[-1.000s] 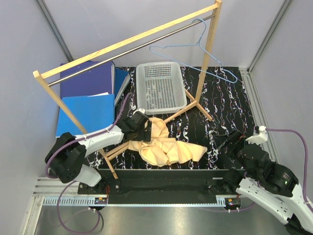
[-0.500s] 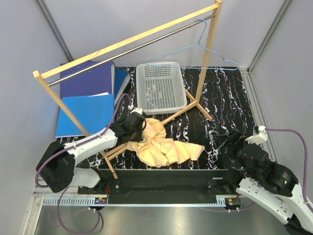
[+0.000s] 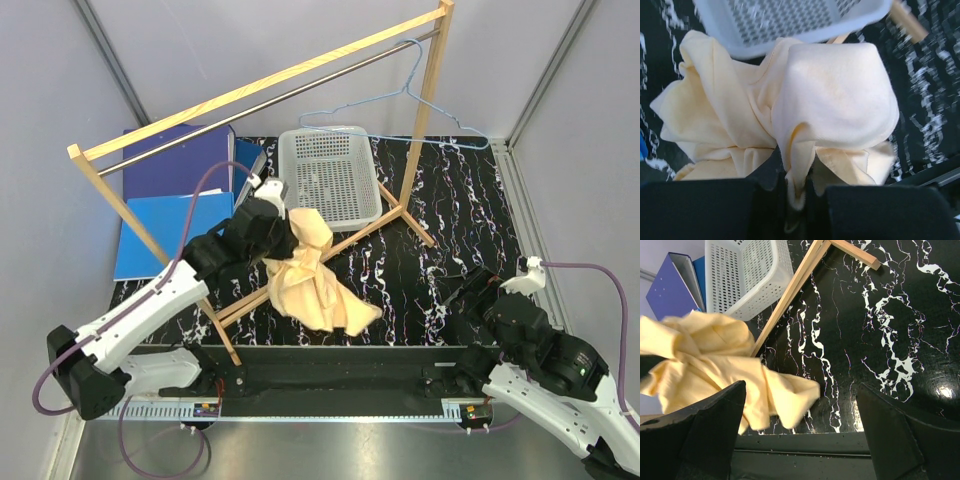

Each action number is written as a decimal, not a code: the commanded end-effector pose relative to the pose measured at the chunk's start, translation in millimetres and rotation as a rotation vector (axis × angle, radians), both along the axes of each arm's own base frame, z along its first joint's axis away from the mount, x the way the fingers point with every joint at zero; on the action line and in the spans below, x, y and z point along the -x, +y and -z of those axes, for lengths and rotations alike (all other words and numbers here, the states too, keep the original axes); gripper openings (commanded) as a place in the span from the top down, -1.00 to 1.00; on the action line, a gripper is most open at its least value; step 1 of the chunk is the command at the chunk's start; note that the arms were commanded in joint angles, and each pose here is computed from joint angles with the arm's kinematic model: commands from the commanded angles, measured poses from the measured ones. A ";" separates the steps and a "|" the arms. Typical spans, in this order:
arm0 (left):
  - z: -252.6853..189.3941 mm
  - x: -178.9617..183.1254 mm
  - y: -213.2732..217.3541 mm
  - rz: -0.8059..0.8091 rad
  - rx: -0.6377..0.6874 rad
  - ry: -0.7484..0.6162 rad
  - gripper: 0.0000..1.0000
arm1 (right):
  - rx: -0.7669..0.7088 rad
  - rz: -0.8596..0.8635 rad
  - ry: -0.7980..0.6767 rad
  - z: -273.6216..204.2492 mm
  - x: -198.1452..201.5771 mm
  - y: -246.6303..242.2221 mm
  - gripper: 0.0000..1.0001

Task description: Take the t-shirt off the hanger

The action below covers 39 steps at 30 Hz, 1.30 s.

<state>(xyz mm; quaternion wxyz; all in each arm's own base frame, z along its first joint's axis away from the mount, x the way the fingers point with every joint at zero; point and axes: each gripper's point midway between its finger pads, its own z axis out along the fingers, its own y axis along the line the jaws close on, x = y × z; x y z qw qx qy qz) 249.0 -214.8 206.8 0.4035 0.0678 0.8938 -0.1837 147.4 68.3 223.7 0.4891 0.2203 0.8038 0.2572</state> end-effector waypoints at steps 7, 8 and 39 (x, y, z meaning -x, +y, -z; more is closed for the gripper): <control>-106.5 -61.2 -68.1 0.079 0.293 -0.125 1.00 | -0.017 0.005 -0.030 -8.0 -4.1 2.2 -0.98; -106.7 -71.0 -65.4 0.052 0.303 -0.122 1.00 | -0.026 0.006 -0.033 -9.0 -3.7 1.8 -0.98; -219.5 -228.2 -24.7 -0.463 0.817 -0.556 1.00 | -0.053 -0.018 -0.038 -9.6 -0.5 5.3 -0.99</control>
